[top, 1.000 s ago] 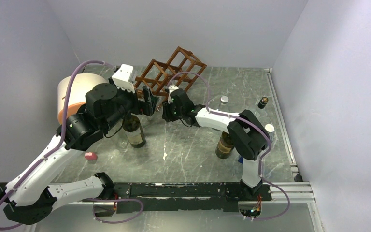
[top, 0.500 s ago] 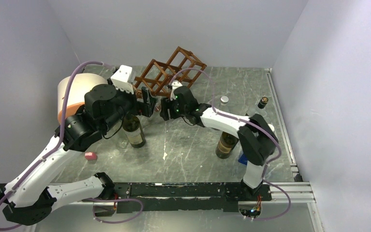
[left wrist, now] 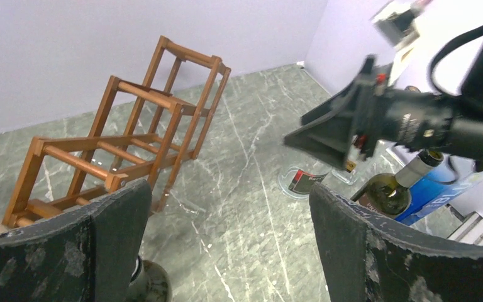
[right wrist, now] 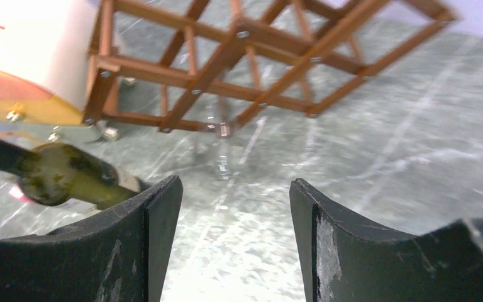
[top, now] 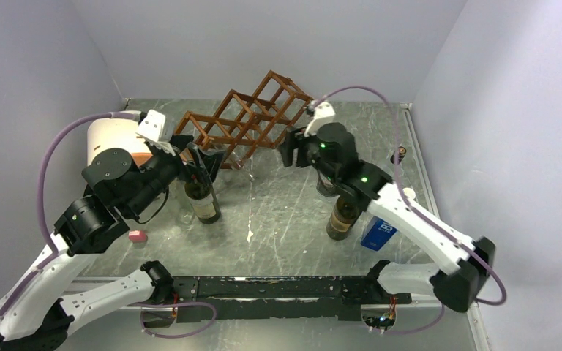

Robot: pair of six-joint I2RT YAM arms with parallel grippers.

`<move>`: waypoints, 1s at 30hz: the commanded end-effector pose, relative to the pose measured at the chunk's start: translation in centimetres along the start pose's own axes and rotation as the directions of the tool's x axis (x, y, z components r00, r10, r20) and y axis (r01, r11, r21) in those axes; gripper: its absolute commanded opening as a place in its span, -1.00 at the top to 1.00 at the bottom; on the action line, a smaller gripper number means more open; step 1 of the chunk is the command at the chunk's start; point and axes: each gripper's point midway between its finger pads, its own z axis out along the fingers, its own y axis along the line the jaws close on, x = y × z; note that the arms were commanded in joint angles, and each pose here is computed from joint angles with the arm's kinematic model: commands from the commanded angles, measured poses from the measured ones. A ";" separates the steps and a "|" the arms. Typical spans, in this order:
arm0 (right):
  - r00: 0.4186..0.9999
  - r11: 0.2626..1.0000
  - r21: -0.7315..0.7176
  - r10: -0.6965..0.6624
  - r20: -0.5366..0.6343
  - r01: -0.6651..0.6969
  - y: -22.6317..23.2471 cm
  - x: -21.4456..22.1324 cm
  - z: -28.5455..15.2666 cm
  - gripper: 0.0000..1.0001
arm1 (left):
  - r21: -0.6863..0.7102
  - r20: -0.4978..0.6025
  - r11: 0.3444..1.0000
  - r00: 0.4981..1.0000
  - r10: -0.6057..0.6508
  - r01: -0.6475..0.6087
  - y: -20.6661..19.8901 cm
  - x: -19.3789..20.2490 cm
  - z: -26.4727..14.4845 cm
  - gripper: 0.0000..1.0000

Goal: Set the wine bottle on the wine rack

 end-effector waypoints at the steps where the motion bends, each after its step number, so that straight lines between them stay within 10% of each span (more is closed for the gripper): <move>1: 0.997 0.949 0.312 -0.062 0.035 0.048 -6.3 -2.0 -5.7 -0.35 | 0.083 0.014 0.996 0.999 0.032 -0.033 -1.5 0.3 1.1 -0.99; 14: 0.991 0.836 0.537 0.047 0.124 -0.107 -11.9 -1.1 -15.8 -0.35 | 0.146 -0.036 0.989 0.999 0.006 -0.001 -3.2 2.8 4.0 -0.99; 19: 0.999 0.929 0.369 0.004 -0.050 0.015 -9.5 2.1 -16.4 -0.33 | 0.186 -0.061 0.982 0.998 -0.008 0.019 -4.4 3.9 5.8 -0.98; 30: 0.987 0.894 0.447 0.038 -0.157 0.036 -10.9 4.6 -17.9 -0.11 | 0.193 -0.098 0.979 0.994 -0.054 0.072 -5.0 5.7 7.1 -0.99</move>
